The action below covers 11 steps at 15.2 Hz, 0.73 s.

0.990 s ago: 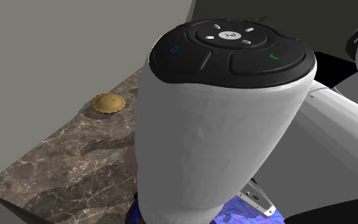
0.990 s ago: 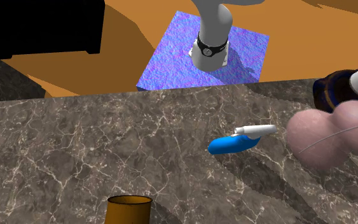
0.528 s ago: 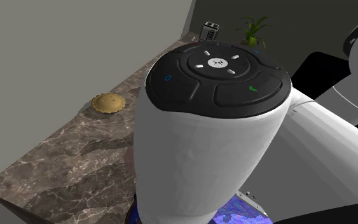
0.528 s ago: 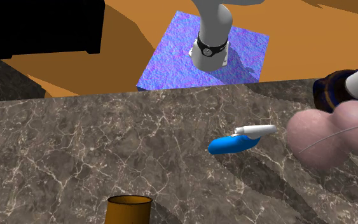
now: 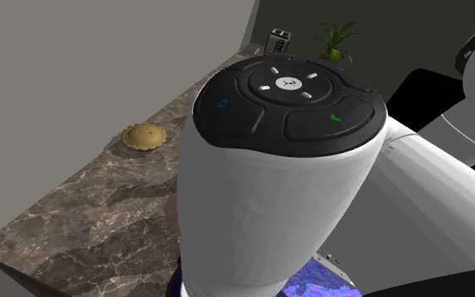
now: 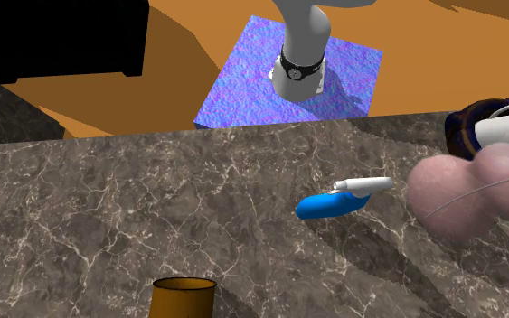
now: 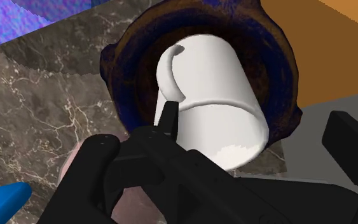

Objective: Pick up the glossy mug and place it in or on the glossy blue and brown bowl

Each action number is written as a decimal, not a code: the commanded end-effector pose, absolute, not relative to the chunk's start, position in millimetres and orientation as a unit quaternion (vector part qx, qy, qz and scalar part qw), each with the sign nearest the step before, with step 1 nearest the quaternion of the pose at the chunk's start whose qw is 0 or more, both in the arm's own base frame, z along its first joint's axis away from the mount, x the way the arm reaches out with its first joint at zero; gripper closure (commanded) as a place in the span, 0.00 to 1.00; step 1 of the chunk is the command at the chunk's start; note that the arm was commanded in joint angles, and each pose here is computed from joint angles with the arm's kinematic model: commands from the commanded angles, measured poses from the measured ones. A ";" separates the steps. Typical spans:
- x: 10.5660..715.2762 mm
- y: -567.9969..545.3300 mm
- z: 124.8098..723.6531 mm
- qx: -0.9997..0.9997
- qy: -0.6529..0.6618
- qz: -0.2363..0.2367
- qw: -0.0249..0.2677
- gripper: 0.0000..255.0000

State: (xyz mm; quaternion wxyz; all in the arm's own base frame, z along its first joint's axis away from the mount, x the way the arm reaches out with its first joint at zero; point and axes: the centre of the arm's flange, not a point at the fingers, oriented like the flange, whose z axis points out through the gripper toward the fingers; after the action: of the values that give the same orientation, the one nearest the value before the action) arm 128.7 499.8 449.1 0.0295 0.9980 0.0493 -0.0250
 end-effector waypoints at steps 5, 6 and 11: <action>131.0 502.9 498.9 0.998 0.049 -0.025 0.029 0.00; 131.0 502.9 498.9 0.998 0.049 -0.025 0.029 0.00; 131.0 502.9 498.9 0.998 0.049 -0.025 0.029 0.00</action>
State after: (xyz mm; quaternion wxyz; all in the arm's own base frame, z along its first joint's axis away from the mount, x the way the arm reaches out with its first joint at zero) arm 131.0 502.9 498.9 0.0294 0.9980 0.0493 -0.0250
